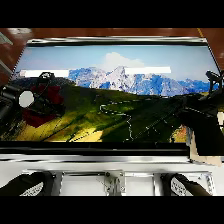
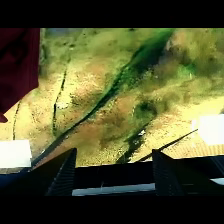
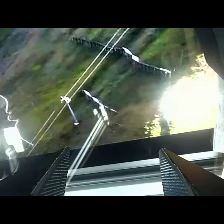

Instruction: Fold the shirts.

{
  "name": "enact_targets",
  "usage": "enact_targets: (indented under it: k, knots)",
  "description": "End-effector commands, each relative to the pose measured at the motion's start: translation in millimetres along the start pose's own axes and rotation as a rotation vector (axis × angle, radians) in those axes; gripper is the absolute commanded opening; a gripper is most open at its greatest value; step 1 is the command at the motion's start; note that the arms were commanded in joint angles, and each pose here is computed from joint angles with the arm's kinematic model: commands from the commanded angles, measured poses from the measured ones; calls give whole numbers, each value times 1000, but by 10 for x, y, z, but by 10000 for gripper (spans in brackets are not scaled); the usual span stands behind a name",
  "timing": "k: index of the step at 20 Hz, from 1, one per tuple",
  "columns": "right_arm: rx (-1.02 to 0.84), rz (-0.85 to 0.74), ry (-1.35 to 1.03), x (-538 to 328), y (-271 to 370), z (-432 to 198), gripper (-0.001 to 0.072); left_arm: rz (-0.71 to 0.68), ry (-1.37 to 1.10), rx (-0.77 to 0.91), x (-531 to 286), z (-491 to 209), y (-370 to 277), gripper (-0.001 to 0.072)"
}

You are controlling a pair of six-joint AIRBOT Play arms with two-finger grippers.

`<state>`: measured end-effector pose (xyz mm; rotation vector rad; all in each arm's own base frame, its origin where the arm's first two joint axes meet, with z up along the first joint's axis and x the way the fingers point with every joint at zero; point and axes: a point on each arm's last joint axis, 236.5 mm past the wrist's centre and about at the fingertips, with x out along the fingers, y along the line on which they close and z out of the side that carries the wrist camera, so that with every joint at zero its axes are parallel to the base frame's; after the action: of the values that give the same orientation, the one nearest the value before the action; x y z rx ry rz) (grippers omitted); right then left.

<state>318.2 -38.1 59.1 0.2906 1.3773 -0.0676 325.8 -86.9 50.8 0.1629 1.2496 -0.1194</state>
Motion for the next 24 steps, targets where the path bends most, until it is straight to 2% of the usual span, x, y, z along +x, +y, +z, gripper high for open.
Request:
enact_targets:
  k: [1,12,18,24]
  knots:
    - [-1,0,1,1,2,-2,676,0,0,0,0,0,0,531]
    - [0,1,1,2,4,-1,675,0,0,0,0,0,0,531]
    - [38,43,-154,-29,98,364,675,-7,-45,0,20,109,-20,531]
    - [40,45,-188,-43,97,443,675,-44,-48,-11,70,141,-115,530]
